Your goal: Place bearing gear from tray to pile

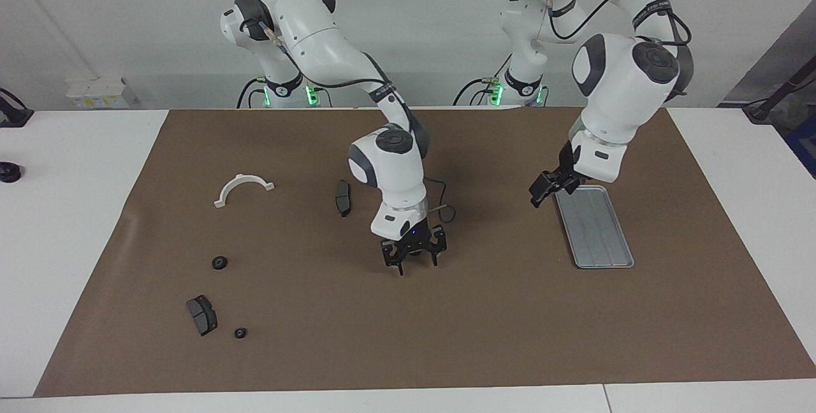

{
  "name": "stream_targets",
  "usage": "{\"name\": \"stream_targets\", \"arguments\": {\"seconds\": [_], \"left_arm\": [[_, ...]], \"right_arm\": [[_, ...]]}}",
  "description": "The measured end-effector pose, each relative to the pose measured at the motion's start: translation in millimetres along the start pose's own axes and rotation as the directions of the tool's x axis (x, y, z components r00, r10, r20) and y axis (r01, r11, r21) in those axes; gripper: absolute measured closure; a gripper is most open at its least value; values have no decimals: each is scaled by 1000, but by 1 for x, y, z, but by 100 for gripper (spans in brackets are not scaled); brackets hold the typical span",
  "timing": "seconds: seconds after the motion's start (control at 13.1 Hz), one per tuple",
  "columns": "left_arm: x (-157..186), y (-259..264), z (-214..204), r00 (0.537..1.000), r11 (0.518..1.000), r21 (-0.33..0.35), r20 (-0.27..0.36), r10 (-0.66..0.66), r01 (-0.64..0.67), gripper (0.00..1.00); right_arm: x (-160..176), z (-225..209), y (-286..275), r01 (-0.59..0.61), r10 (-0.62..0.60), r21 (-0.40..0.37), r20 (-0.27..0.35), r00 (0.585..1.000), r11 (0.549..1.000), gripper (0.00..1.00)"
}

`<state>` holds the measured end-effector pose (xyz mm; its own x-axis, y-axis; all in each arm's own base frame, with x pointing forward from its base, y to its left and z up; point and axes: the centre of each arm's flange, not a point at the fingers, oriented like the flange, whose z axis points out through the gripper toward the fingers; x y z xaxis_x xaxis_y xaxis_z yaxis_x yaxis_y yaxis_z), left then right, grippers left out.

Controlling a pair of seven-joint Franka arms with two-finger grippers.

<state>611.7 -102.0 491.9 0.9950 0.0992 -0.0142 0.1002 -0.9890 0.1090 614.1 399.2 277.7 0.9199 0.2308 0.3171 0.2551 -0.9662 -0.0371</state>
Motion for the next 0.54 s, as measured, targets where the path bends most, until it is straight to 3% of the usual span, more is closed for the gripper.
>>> {"name": "stream_targets", "arguments": {"seconds": [0.15,0.23,0.46,0.54], "left_arm": [[6,-31,-2,993,992,37,0,122,-122,0],[10,-51,-4,987,986,44,-1,160,-160,0],[16,-113,-20,982,981,46,-17,190,-189,0],[13,-128,-30,980,979,45,-25,200,-199,0]], "right_arm": [[-11,-4,-2,12,-12,-15,10,1000,1000,20],[-14,-6,0,10,-10,-20,16,1000,1000,27],[-19,-11,3,-6,7,-33,37,999,999,44],[-20,-12,3,-6,8,-34,40,999,999,44]]}}
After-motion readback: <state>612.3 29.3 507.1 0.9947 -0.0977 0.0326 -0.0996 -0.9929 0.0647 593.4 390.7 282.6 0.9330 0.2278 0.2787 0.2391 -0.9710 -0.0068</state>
